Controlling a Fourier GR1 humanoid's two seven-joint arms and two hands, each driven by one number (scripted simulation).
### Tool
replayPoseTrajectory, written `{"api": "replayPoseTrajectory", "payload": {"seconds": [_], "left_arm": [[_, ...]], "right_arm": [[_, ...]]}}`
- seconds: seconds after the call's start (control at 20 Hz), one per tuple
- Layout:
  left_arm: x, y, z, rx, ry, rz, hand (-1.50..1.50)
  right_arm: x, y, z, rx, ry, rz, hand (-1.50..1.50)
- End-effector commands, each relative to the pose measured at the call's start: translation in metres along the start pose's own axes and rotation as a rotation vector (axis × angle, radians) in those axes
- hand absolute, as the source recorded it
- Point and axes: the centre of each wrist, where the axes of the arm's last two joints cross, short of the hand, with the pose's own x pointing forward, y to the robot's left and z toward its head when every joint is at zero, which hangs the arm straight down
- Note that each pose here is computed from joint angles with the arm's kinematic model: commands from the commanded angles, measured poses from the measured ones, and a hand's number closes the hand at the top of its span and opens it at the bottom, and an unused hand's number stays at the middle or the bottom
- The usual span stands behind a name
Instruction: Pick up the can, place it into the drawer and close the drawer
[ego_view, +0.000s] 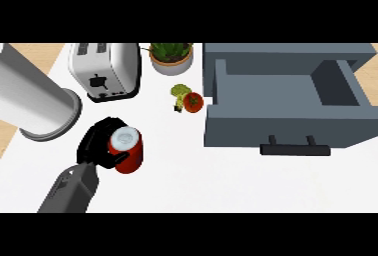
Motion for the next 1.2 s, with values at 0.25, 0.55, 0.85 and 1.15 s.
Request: {"api": "replayPoseTrajectory", "payload": {"seconds": [0.25, 0.55, 0.85, 1.15], "left_arm": [[0.044, -0.072, -0.027, 0.147, -0.188, -0.032, 1.5], [0.108, -0.127, -0.043, 0.111, -0.207, -0.09, 1.5], [0.129, -0.155, -0.049, 0.1, -0.218, -0.099, 1.5], [0.158, -0.194, -0.059, 0.076, -0.229, -0.146, 1.5]], "right_arm": [[0.013, 0.005, 0.01, -0.008, 0.0, -0.022, -1.5], [0.02, 0.005, -0.002, 0.005, 0.002, 0.005, -1.5], [0.023, 0.005, 0.0, -0.01, -0.004, -0.008, -1.5], [0.015, 0.012, -0.01, -0.012, -0.014, -0.017, -1.5]]}}
